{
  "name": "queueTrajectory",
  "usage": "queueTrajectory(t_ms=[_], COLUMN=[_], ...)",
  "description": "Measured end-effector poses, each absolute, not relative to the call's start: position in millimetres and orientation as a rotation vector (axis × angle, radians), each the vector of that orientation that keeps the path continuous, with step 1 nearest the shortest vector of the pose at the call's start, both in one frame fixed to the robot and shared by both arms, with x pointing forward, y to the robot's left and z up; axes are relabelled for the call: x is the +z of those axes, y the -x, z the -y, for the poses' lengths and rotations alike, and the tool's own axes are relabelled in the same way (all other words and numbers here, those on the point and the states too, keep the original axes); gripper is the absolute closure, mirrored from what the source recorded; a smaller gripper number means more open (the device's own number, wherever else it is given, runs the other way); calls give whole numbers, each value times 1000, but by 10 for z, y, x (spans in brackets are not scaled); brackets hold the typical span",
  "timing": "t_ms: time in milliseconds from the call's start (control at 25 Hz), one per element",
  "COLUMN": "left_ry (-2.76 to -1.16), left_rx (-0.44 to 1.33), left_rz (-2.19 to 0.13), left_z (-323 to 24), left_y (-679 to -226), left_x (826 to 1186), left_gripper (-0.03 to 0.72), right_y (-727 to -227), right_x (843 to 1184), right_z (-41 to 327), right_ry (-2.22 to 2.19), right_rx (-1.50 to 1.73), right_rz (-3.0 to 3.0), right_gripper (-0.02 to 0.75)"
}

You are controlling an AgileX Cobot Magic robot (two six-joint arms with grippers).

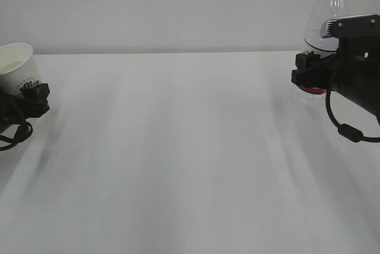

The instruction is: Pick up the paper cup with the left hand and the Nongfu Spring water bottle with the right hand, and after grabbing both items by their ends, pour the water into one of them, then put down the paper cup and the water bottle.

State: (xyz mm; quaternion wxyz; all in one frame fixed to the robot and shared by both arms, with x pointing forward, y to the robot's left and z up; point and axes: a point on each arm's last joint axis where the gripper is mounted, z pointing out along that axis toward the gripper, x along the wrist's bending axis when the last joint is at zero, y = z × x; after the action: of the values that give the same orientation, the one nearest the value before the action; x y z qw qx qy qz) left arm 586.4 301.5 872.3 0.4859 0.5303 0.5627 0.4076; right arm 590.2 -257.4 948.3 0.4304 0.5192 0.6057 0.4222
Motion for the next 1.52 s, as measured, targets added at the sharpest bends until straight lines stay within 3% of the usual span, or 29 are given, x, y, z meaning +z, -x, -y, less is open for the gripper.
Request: queueTrajectory(t_ms=[1240,1520], left_ry=[-1337,-1329], left_rx=[953,947], left_rz=[-1471,-1477], left_z=[-3040,-3040], left_y=[-5821,-5821], left_x=[8347,8347], left_gripper=[174,96], right_y=[-5902,-5902], right_x=[9484,9484], right_z=[2574,2574], right_ry=[-1295,-1295], right_rx=[1055,1055], right_rz=[-1509,-1509], right_gripper=[272,272])
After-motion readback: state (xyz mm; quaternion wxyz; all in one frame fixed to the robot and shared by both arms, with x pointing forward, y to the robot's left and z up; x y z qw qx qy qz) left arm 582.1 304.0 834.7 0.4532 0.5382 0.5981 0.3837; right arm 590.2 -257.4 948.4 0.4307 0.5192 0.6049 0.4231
